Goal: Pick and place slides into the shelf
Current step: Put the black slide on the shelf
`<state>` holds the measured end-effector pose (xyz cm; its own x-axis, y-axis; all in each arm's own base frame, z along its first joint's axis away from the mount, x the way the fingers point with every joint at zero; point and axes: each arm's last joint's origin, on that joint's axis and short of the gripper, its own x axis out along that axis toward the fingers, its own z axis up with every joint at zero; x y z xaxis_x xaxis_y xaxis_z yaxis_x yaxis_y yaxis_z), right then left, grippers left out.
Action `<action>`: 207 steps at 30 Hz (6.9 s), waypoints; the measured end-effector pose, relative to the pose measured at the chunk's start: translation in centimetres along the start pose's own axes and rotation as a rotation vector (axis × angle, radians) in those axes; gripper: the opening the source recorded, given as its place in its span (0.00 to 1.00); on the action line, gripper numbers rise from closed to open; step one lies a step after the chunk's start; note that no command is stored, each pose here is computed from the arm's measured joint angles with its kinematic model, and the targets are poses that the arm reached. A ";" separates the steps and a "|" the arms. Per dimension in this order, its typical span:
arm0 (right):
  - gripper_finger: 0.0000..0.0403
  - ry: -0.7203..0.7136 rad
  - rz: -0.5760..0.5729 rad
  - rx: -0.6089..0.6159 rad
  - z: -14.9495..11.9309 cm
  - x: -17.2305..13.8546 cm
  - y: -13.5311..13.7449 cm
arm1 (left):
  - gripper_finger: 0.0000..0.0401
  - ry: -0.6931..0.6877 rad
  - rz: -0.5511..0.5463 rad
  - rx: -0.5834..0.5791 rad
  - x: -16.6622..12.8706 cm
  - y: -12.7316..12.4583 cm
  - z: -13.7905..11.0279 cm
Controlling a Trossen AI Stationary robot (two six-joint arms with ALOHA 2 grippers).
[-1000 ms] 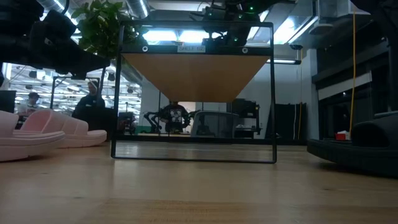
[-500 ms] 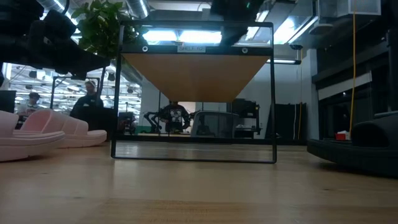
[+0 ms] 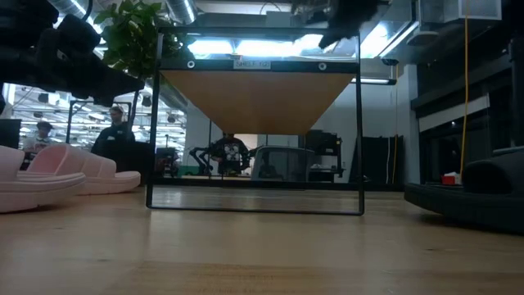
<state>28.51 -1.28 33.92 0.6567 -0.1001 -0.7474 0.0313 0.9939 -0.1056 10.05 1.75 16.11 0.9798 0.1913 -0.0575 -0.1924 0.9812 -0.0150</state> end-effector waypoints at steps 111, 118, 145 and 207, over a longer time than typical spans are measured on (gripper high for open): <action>0.35 0.110 -0.080 1.155 -19.7 1.7 22.9 | 0.00 0.003 -0.014 -0.026 0.0 0.0 0.0; 0.35 0.110 -0.082 1.197 -19.7 1.7 22.9 | 0.00 0.003 -0.014 -0.025 0.0 0.0 0.0; 0.16 0.097 -0.111 1.171 -19.6 3.3 23.1 | 0.00 0.003 -0.014 -0.024 0.0 0.0 0.0; 0.02 -0.501 0.286 0.677 -9.2 -1.7 24.9 | 0.00 0.003 -0.019 -0.037 0.0 -0.1 0.0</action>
<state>21.18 23.22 26.53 0.9552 0.0305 -0.2943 0.1499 0.8076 0.5704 10.05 1.70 16.09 0.9831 0.1729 -0.0602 -0.1761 0.9830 -0.0526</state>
